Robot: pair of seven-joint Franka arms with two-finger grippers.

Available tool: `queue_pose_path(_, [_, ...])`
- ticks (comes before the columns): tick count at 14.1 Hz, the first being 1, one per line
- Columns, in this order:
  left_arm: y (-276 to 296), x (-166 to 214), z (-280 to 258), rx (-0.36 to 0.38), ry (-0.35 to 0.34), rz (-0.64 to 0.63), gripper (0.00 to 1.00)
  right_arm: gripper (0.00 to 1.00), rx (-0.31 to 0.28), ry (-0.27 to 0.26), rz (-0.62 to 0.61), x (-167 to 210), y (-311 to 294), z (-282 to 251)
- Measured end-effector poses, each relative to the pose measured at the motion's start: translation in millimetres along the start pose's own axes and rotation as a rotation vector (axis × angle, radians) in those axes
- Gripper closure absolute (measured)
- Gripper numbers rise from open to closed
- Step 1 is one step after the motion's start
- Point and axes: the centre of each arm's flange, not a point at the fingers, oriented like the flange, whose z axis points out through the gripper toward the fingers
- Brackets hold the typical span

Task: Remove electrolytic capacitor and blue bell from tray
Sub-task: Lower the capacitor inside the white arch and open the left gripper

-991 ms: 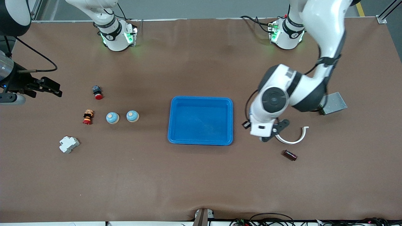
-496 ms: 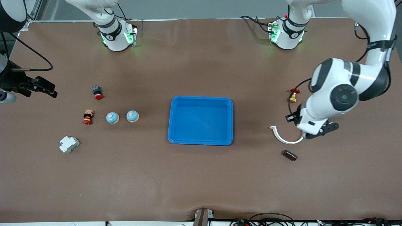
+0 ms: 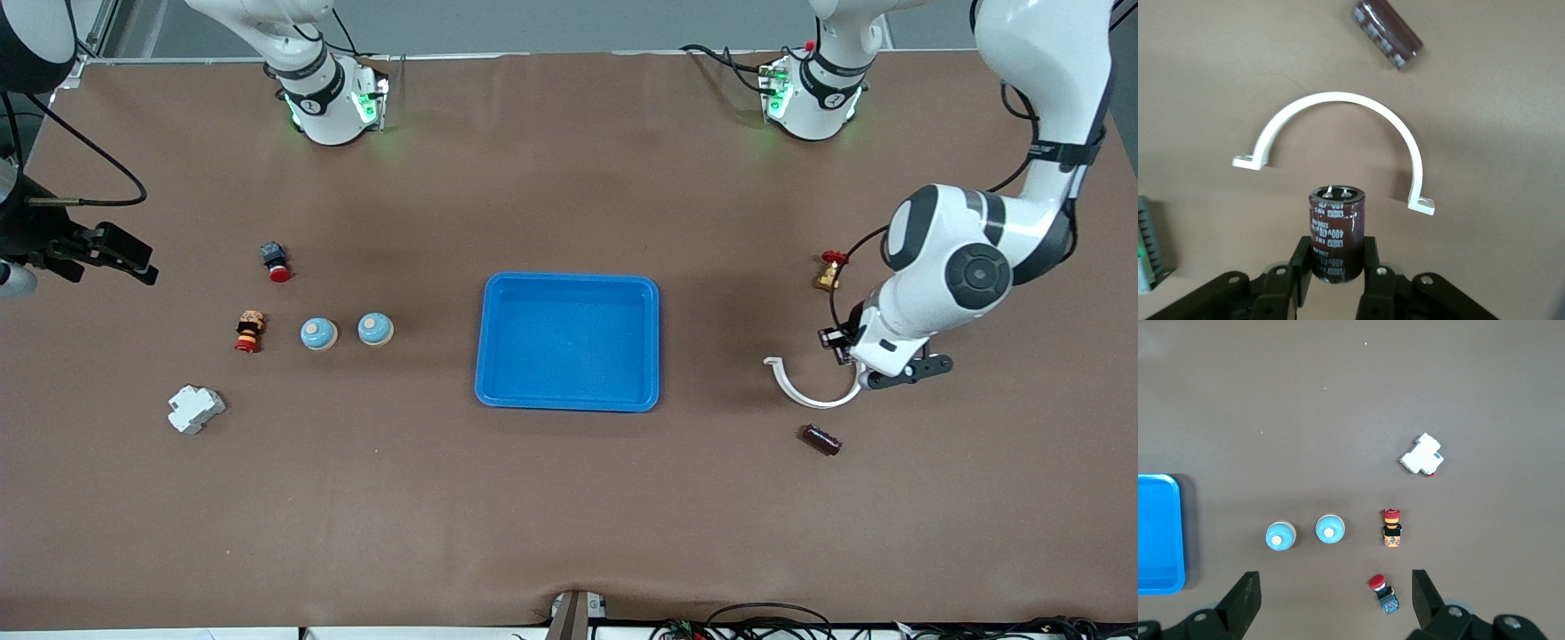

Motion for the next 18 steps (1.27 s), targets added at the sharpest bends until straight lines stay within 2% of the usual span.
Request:
queue_pose_path(7, [-5,7,52,-0.023,0.010,0.016,0.66,0.00,-0.001,-0.005,0.002,0,1,3])
queue_pose_path(13, [-21,13,79,0.002,0.004,0.038,0.66,0.00,-0.006,-0.025,0.016,-1,9,7])
queue_pose_path(18, [-21,13,87,0.000,-0.005,0.039,0.66,0.00,-0.007,-0.066,0.019,-6,10,11])
